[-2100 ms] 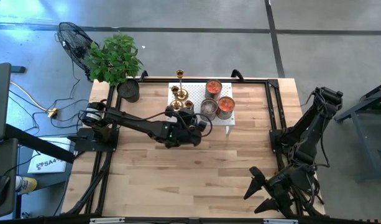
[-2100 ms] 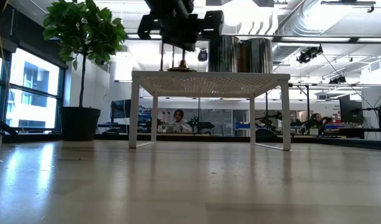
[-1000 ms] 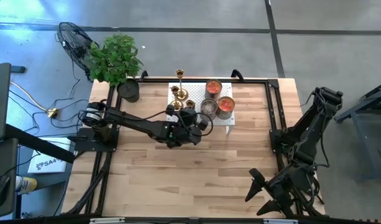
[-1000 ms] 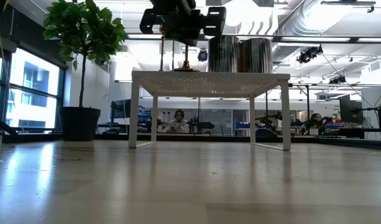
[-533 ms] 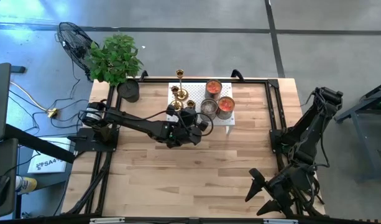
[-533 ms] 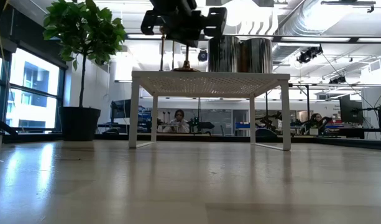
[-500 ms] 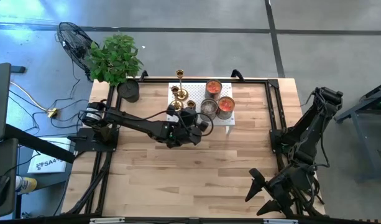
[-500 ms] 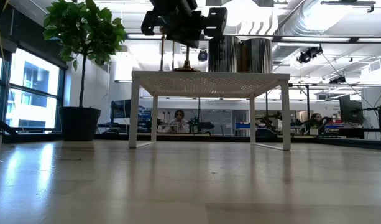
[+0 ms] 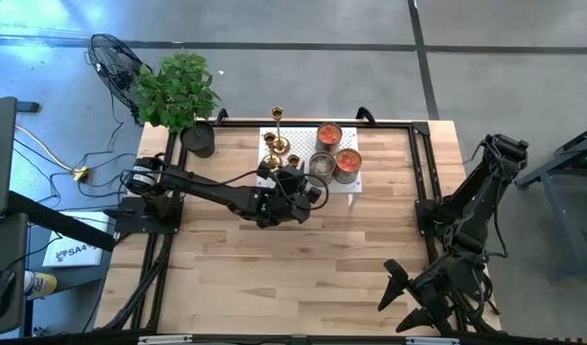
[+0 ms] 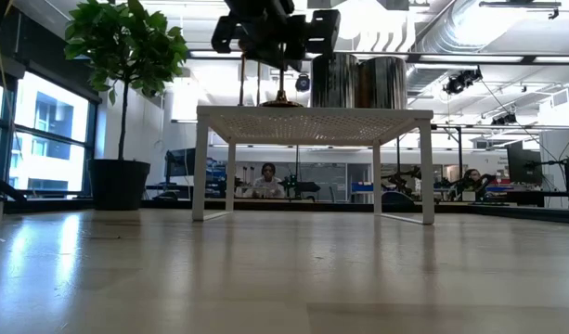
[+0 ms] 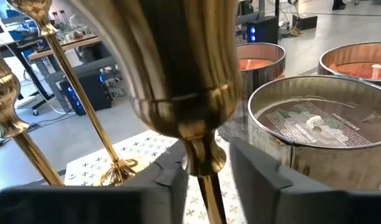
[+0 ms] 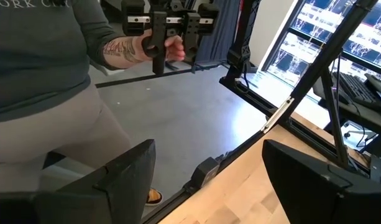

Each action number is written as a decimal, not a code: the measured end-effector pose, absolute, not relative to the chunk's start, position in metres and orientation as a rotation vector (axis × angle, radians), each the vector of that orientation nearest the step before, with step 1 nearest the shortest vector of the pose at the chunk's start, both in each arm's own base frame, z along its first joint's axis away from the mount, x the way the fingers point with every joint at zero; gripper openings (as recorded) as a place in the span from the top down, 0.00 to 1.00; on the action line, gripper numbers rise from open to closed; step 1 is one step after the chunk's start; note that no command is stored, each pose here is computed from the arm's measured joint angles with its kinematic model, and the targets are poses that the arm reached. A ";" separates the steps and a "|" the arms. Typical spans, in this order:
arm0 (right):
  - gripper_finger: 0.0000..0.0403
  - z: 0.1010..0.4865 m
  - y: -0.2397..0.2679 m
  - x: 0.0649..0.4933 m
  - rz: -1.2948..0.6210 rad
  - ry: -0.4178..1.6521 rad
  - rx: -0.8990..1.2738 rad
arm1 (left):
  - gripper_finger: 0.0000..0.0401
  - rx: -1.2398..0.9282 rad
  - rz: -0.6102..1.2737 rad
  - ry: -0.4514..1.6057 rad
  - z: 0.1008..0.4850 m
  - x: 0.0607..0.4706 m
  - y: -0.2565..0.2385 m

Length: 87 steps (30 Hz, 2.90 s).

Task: Pick & Place candle stick holders
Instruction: Return to Home Position

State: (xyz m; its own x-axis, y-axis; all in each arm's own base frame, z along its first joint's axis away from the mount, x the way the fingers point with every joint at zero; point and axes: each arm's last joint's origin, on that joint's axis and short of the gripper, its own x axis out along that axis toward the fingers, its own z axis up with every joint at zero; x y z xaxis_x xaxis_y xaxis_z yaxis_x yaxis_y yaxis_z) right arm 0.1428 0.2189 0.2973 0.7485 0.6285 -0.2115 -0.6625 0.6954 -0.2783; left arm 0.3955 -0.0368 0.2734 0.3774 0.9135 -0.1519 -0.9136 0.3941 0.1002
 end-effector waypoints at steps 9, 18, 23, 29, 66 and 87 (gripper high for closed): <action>0.28 0.297 0.219 0.143 0.722 0.103 -0.350 | 0.46 -0.003 1.178 0.184 0.274 0.395 -0.037; 0.28 0.297 0.219 0.143 0.722 0.103 -0.351 | 0.41 -0.011 1.162 0.190 0.274 0.396 -0.037; 0.28 0.297 0.219 0.143 0.722 0.104 -0.351 | 0.41 -0.006 1.162 0.192 0.273 0.396 -0.037; 0.28 0.297 0.219 0.143 0.722 0.106 -0.353 | 0.41 0.035 1.192 0.167 0.274 0.392 -0.053; 0.28 0.308 0.213 0.153 0.580 0.034 -0.271 | 0.41 0.328 0.433 0.283 0.273 0.281 -0.271; 0.46 0.330 0.194 0.168 0.379 -0.121 -0.378 | 0.62 0.538 0.381 0.182 0.345 0.282 -0.291</action>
